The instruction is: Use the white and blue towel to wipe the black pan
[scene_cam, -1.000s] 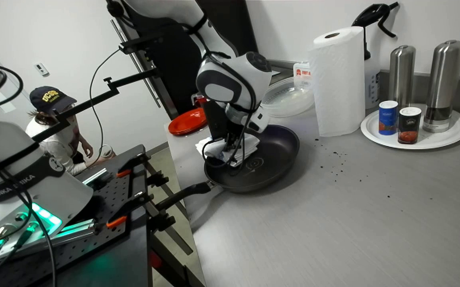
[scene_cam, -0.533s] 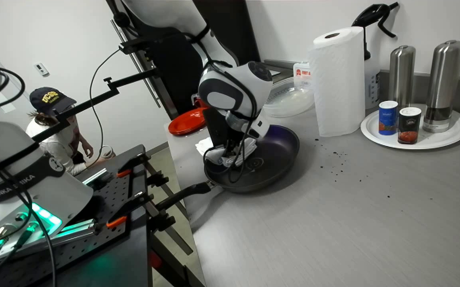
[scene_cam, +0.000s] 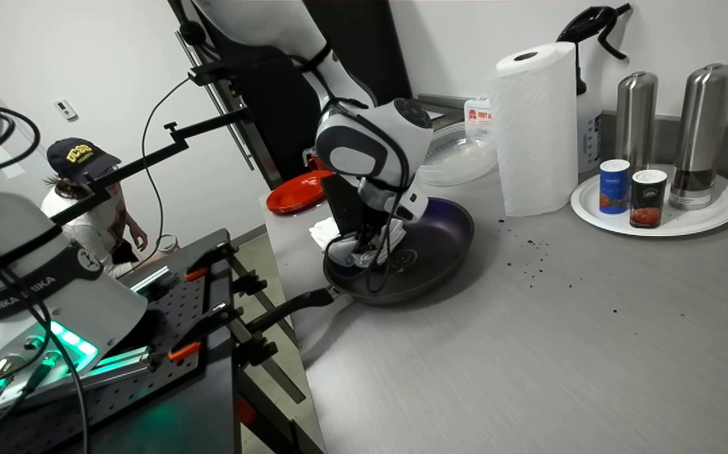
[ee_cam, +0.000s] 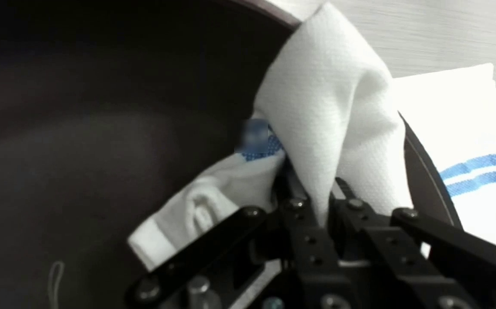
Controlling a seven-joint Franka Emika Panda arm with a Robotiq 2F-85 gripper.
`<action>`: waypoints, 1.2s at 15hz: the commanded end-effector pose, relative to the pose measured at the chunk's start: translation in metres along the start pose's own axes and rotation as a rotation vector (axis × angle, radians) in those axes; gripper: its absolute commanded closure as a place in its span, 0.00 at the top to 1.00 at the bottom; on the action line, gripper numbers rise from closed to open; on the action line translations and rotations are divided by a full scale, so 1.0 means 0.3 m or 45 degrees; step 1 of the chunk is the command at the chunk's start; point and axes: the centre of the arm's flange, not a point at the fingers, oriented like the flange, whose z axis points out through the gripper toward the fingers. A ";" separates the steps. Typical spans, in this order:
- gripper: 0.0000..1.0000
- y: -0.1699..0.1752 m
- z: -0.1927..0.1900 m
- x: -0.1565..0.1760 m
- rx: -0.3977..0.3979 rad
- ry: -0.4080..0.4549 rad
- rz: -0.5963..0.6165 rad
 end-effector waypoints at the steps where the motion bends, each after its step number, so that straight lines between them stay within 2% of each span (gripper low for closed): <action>1: 0.03 0.042 0.026 0.012 -0.099 -0.008 -0.008; 9: 0.03 0.142 -0.034 0.047 -0.279 0.025 0.024; 18: 0.03 0.335 -0.101 0.085 -0.551 0.099 0.179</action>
